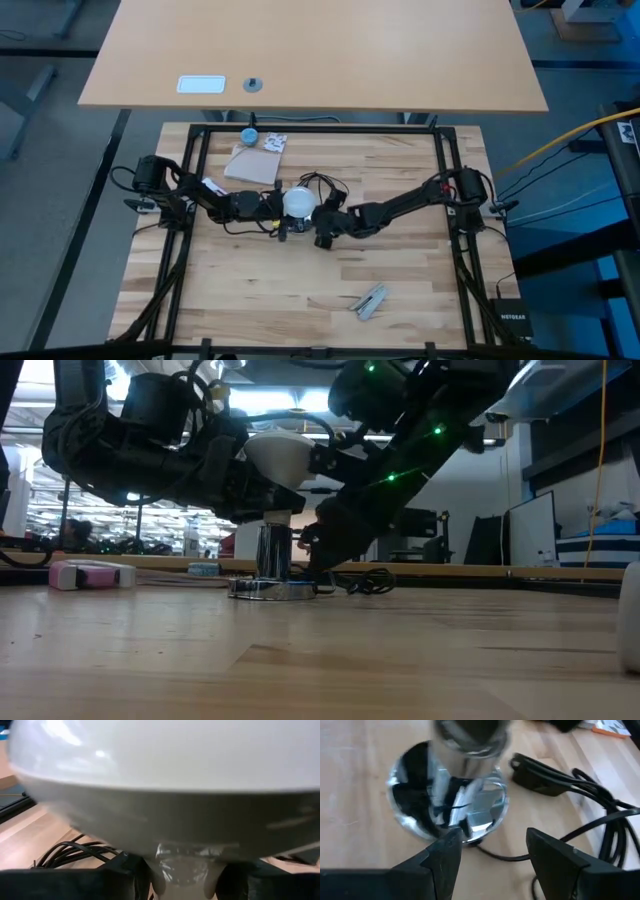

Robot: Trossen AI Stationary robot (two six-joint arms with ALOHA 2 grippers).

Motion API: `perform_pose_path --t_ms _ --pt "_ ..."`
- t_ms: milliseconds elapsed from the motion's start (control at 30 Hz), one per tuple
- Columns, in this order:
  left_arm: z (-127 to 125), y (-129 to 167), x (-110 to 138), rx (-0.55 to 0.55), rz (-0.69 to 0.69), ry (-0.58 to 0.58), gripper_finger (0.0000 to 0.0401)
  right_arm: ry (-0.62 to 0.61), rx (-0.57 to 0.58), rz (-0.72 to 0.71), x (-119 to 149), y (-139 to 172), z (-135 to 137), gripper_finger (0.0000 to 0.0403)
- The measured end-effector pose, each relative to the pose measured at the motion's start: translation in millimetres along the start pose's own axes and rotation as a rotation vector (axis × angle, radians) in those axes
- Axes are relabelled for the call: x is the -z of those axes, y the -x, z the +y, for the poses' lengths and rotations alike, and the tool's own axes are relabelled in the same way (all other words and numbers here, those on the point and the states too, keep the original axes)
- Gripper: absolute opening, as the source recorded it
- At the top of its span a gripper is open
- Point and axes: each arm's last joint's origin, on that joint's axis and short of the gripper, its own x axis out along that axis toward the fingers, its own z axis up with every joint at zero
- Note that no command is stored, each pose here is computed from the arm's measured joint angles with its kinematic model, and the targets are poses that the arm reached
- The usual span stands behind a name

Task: Screw lightbulb
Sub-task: Insert the light bulb into the lamp

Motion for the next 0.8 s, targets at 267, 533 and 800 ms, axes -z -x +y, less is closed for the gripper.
perform_pose_path --t_ms 267,533,800 --pt "0 0 0 0.000 -0.002 0.000 0.0157 -0.004 0.004 0.031 1 -6 -11 0.0225" --pt "0 0 0 0.000 -0.002 0.000 0.0158 0.078 0.025 0.026 2 -2 -5 0.0225" --pt "0 0 0 0.000 -0.008 0.001 0.0158 0.302 0.017 -0.001 6 11 20 0.0225"
